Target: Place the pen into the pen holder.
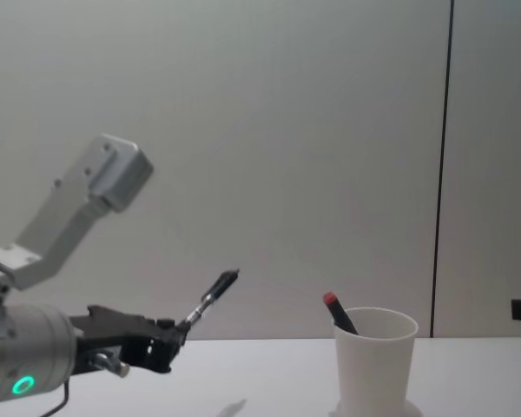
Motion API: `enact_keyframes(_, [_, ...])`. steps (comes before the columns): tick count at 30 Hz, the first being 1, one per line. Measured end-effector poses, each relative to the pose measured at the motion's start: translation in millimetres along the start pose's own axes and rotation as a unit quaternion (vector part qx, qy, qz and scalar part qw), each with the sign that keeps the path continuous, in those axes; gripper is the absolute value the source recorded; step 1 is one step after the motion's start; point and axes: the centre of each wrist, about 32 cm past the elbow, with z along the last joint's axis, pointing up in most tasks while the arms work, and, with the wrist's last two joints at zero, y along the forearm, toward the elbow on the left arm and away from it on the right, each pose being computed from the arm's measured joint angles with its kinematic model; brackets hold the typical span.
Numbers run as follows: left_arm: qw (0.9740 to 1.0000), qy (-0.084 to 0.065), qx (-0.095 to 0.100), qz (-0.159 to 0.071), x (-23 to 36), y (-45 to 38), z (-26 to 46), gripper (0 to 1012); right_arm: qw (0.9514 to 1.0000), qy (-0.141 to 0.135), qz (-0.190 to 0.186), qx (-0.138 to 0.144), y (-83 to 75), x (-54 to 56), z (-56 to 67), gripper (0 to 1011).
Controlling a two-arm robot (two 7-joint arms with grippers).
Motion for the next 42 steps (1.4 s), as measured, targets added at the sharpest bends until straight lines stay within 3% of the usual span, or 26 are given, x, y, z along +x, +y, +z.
enact_keyframes(6, [0.9994,-0.007,-0.034,-0.008,-2.7,14.0,-0.4,119,1.0000,0.000,0.000,0.000,0.0,0.0,0.0,1002])
enact_keyframes(13, [0.9975,-0.009,-0.067,-0.021,-7.4,21.7,0.2,119,1.0000,0.000,0.000,0.000,0.0,0.0,0.0,1002])
enact_keyframes(18, [0.9947,-0.011,-0.094,-0.039,-12.2,24.0,1.4,119,1.0000,0.000,0.000,0.000,0.0,0.0,0.0,1002])
enact_keyframes(24, [0.9903,-0.012,-0.121,-0.068,-18.8,22.0,3.5,119,1.0000,0.000,0.000,0.000,0.0,0.0,0.0,1002])
enact_keyframes(30, [0.9842,-0.016,-0.144,-0.102,-23.9,16.4,6.8,119,1.0000,0.000,0.000,0.000,0.0,0.0,0.0,1002])
enact_keyframes(42, [0.9735,-0.034,-0.162,-0.158,-36.2,-0.2,15.6,119,1.0000,0.000,0.000,0.000,0.0,0.0,0.0,1002])
